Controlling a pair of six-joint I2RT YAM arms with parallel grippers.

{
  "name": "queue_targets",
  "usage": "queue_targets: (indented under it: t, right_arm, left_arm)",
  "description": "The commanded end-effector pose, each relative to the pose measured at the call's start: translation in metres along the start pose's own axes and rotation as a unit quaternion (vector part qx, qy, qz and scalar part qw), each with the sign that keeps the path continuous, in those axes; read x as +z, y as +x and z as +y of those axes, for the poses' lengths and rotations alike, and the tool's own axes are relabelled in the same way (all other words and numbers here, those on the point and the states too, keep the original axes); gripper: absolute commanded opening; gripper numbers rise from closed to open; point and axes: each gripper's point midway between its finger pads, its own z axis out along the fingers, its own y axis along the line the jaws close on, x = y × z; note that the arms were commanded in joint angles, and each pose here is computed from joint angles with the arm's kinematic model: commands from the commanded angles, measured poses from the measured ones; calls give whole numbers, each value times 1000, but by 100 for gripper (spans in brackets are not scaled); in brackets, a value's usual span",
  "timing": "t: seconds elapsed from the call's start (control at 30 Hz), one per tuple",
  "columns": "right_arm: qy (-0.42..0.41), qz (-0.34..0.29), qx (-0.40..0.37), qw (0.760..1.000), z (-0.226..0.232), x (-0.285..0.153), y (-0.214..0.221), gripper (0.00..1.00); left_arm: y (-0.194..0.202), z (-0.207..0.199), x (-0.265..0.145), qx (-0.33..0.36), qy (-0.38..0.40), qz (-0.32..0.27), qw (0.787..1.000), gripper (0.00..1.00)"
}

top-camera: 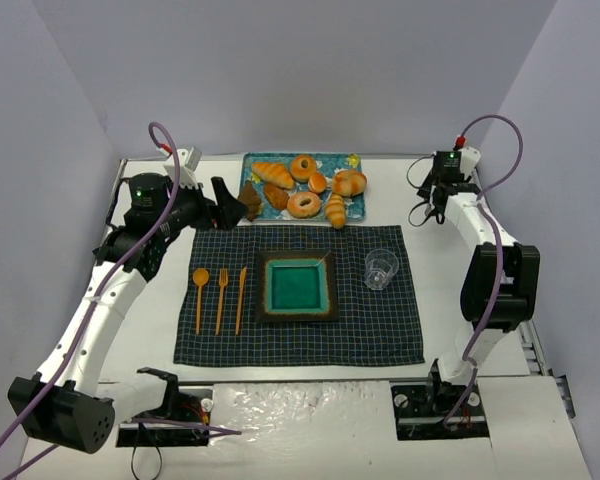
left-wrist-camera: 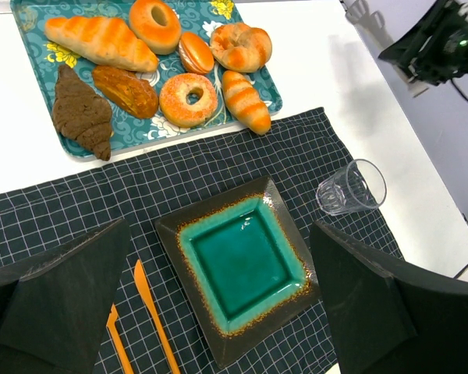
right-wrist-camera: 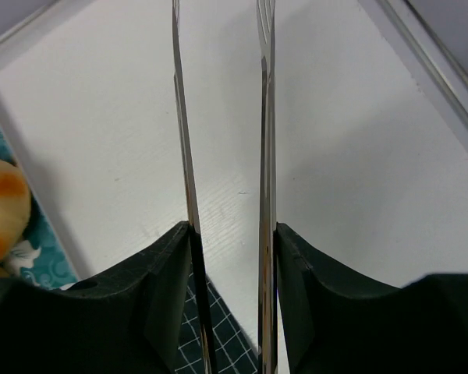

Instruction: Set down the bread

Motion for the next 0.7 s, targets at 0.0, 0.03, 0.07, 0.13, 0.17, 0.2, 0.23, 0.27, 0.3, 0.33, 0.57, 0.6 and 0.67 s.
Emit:
queue_targets:
  t: [0.0, 0.03, 0.07, 0.13, 0.17, 0.2, 0.23, 0.27, 0.3, 0.33, 0.57, 0.6, 0.67]
  right_arm:
    - [-7, -56, 4, 998, 3, -36, -38, 41]
    - [-16, -58, -2, 998, 11, -43, -38, 41]
    - [-23, -59, -6, 998, 17, -48, -37, 41]
    - [-36, -61, -17, 997, 29, -58, -36, 41]
    - [-44, -62, -23, 997, 36, -64, -35, 41]
    - [-56, -62, -34, 996, 47, -71, -32, 41]
    - [-62, -63, -39, 995, 53, -76, -32, 41]
    - [-76, -64, -47, 994, 65, -83, -30, 41]
    - [-88, -61, -52, 993, 74, -88, -27, 41]
    - [-99, -58, -56, 992, 81, -92, -24, 41]
    - [-160, -46, -82, 983, 132, -116, -10, 41]
    - [-167, -43, -87, 981, 139, -118, -7, 41]
    - [-178, -36, -91, 979, 148, -120, -2, 41]
  left_arm:
    - [-24, -13, -3, 24, 22, -38, 999, 97]
    - [-25, -13, -3, 25, 21, -38, 999, 97]
    - [-25, -12, -3, 25, 21, -38, 999, 97]
    - [-24, -12, -3, 25, 20, -38, 999, 97]
    - [-25, -12, -3, 25, 19, -39, 999, 97]
    - [-25, -13, -4, 26, 20, -40, 999, 97]
    - [-26, -13, -4, 26, 20, -40, 999, 97]
    - [-25, -12, -4, 25, 19, -40, 999, 97]
    - [-25, -12, -4, 25, 18, -39, 999, 97]
    - [-25, -12, -3, 25, 18, -39, 999, 97]
    - [-24, -10, -2, 24, 16, -36, 999, 97]
    - [-24, -10, -2, 24, 16, -37, 999, 97]
    - [-24, -10, -2, 24, 16, -37, 999, 97]
